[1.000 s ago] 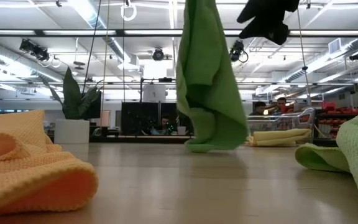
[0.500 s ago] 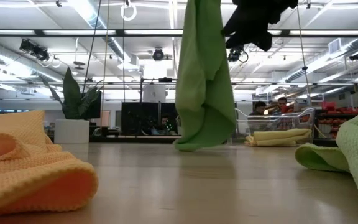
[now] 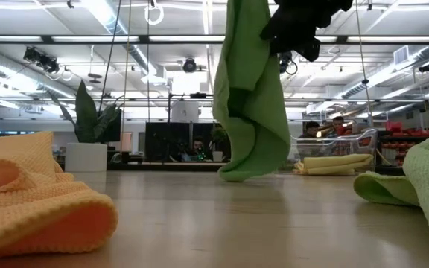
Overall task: Fold microfiber towels
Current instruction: Fold the green towel
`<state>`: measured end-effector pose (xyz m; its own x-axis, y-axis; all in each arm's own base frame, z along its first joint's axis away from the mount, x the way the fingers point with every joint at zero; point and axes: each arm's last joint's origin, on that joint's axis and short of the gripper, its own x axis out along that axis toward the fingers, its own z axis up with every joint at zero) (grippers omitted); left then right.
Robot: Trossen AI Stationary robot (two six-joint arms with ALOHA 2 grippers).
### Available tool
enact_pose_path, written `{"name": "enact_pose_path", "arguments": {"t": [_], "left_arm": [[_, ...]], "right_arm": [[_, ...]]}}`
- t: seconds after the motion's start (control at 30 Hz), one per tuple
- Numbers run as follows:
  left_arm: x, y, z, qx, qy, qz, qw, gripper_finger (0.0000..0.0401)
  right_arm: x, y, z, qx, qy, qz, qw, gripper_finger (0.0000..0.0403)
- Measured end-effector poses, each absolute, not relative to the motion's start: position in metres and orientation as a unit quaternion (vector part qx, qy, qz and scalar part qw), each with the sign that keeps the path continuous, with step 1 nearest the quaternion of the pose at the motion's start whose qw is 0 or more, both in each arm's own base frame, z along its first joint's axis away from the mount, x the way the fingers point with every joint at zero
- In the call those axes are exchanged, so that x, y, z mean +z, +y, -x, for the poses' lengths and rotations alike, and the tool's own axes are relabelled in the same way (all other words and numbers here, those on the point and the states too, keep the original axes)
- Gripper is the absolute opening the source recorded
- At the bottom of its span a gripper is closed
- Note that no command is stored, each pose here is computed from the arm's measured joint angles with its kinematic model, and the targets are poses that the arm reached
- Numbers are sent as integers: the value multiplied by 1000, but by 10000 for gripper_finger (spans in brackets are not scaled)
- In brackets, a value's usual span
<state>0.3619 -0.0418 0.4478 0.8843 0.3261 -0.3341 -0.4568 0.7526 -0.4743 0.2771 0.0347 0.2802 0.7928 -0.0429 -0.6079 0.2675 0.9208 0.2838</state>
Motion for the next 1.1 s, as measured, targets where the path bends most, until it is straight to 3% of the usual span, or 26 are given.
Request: {"name": "enact_pose_path", "arguments": {"t": [0.9,1.1], "left_arm": [[461,-44,-358,160,89,289,940,6],[469,-45,-349,154,80,288,942,6]], "right_arm": [[277,34,-280,-68,318,-155,933,157],[275,34,-279,-62,333,-133,931,117]]}}
